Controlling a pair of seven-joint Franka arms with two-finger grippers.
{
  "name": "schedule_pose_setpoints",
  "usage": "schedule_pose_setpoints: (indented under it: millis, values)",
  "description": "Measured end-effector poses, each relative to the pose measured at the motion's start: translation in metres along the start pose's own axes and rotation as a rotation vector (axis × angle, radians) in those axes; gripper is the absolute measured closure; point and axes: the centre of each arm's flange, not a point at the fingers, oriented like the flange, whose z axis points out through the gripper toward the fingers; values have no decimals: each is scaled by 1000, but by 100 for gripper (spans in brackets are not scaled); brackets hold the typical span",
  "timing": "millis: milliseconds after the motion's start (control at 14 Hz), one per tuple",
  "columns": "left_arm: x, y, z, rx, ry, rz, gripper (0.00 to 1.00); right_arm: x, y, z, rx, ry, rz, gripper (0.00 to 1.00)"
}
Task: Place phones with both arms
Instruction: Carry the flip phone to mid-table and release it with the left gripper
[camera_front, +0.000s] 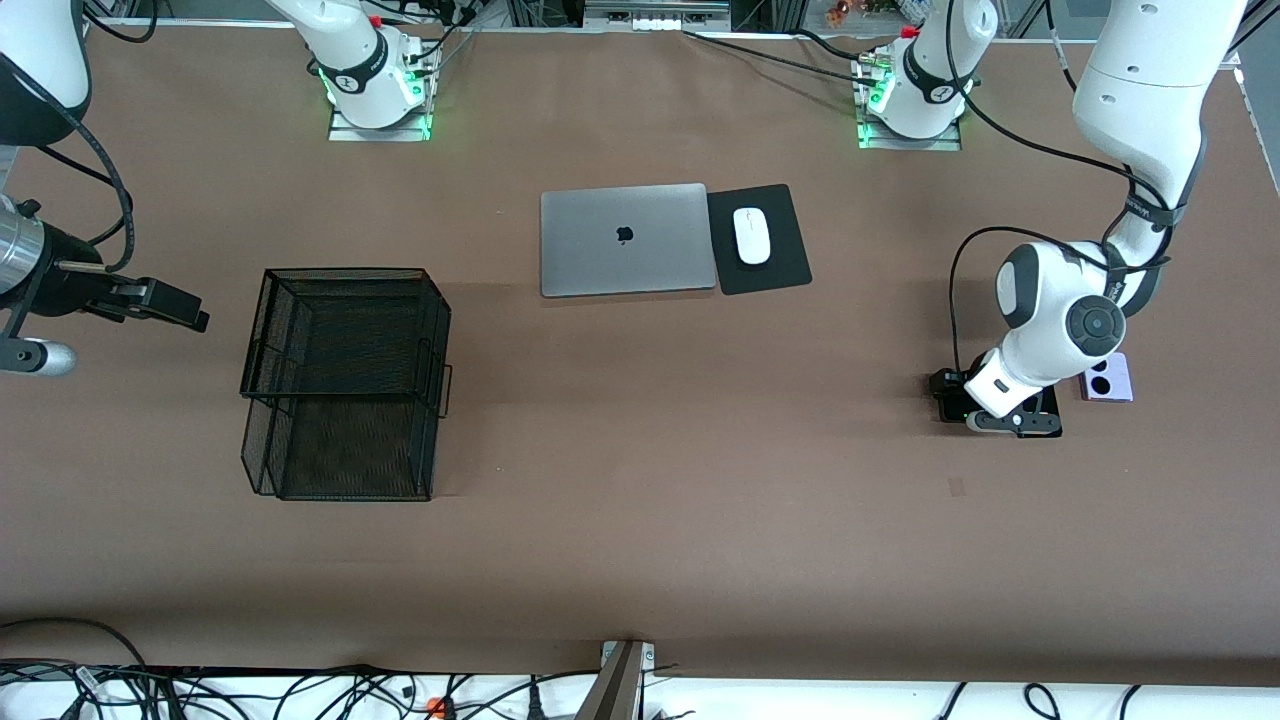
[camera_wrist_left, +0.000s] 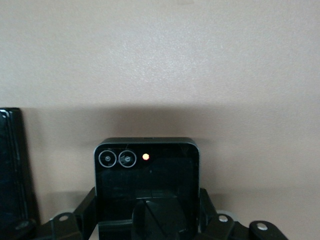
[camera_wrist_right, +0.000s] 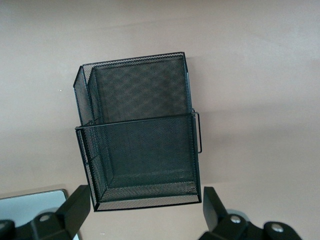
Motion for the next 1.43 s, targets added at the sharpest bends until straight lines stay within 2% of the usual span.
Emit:
schedule_pose_setpoints:
  millis: [143, 215, 501, 644, 1074, 1431]
  values:
    - [16, 18, -20, -2, -59, -13, 19, 0, 0, 0, 0, 0, 0, 0]
    - [26, 32, -35, 0, -64, -17, 19, 0, 0, 0, 0, 0, 0, 0]
    - [45, 105, -71, 5, -18, 12, 19, 0, 0, 0, 0, 0, -1, 0]
    - [38, 156, -73, 7, -12, 24, 19, 0, 0, 0, 0, 0, -1, 0]
    - [4, 358, -69, -7, 44, -11, 19, 0, 0, 0, 0, 1, 2, 0]
    - [2, 447, -30, -34, 69, -71, 19, 2, 2, 3, -1, -1, 7, 0]
